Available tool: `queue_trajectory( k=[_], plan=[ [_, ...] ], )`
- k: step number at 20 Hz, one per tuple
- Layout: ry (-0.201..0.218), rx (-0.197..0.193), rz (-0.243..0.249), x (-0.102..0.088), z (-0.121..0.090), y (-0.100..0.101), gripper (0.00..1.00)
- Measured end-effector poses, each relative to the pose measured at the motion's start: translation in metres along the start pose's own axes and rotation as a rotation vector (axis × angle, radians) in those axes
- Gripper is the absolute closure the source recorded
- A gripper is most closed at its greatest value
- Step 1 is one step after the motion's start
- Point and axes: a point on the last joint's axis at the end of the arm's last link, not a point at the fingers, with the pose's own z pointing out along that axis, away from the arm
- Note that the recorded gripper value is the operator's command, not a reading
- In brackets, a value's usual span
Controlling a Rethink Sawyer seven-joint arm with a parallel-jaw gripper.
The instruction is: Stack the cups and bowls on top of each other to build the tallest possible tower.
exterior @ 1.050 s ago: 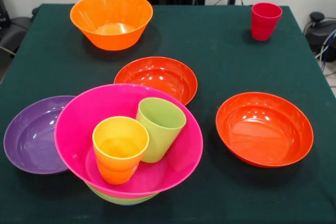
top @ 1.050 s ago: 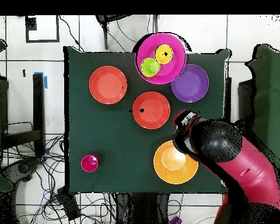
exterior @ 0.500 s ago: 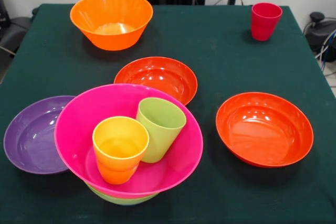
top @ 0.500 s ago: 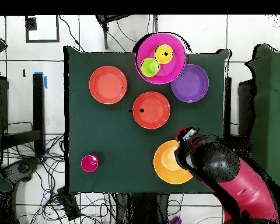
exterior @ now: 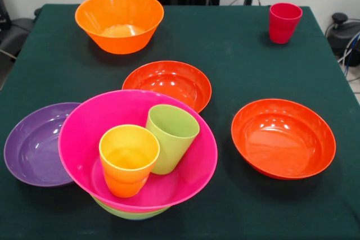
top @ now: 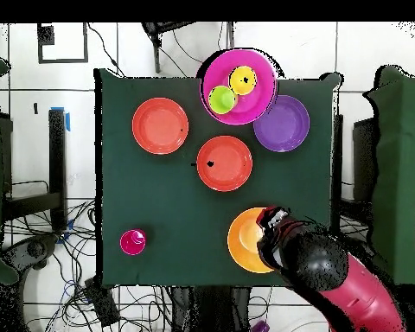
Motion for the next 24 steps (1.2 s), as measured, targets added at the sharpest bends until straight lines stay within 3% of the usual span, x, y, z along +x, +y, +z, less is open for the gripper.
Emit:
queue_trajectory(
  k=[9, 14, 24],
  plan=[
    [0.047, 0.002, -0.007, 0.02, 0.007, -0.039, 0.0],
    [0.015, 0.015, -0.016, 0.036, 0.007, -0.08, 0.0],
    [-0.04, 0.025, -0.12, 0.074, 0.024, -0.114, 0.0]
  ],
)
